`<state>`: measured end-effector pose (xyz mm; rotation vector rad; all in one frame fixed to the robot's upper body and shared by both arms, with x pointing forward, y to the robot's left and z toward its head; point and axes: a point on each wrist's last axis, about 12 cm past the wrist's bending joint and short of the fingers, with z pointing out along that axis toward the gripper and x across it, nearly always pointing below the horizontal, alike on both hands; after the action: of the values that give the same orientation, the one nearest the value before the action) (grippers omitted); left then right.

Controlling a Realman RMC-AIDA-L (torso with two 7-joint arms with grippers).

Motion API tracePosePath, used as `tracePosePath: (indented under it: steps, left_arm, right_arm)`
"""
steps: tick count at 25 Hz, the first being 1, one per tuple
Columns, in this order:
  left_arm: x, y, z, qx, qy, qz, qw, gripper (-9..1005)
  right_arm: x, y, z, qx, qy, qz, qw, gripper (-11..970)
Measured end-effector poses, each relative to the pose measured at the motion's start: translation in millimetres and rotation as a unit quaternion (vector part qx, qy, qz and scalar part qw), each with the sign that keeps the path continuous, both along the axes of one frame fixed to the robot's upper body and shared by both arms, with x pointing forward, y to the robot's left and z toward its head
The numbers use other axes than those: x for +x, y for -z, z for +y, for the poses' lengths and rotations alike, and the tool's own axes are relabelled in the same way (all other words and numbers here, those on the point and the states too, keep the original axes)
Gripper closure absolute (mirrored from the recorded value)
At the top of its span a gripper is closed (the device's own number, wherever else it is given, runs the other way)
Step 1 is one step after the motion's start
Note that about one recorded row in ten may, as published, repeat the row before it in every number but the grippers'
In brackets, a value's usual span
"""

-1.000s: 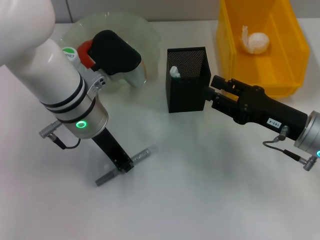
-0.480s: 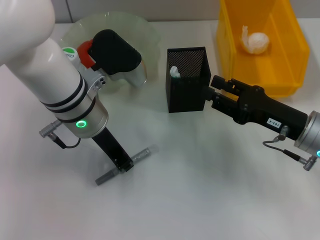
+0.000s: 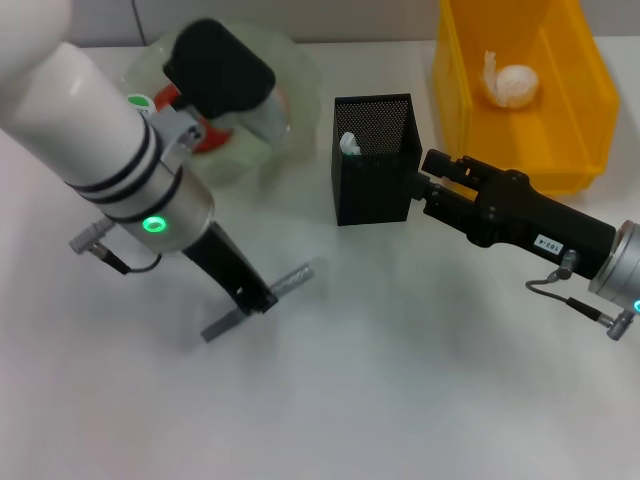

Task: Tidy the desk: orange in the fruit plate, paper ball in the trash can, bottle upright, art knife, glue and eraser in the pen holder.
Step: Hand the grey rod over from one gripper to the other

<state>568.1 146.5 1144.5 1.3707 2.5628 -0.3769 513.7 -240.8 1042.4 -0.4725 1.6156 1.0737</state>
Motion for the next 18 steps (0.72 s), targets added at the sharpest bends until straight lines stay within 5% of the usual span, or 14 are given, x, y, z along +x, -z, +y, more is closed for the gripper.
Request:
tracePosePath:
  steps: [5, 10, 13, 15, 17, 18]
  left_arm:
    - [-0.1, -27.2, 13, -0.067, -0.02, -0.038, 0.997, 859]
    - [-4.2, -61.2, 39, -0.2, -0.037, -0.083, 0.976, 862]
    - [-8.9, -73.8, 60, -0.319, -0.043, -0.094, 0.942, 863]
    - [-10.9, -74.0, 67, -0.348, -0.046, -0.096, 0.931, 863]
    - [-14.6, -74.6, 79, -0.411, -0.05, -0.104, 0.904, 863]
    - [-18.1, -70.8, 94, -0.482, -0.065, -0.11, 0.867, 863]
  right_arm:
    - [-1.0, -2.0, -6, 0.015, 0.02, -0.007, 1.0, 413]
    - [-3.6, -2.2, -9, 0.021, 0.025, -0.009, 0.999, 413]
    - [-4.1, -2.9, -9, 0.024, 0.024, -0.011, 0.999, 413]
    - [-4.3, -3.1, -9, 0.025, 0.023, -0.012, 0.999, 414]
    - [-4.9, -3.8, -8, 0.028, 0.02, -0.014, 0.999, 414]
    - [-6.0, -4.9, -8, 0.032, 0.016, -0.017, 0.999, 414]
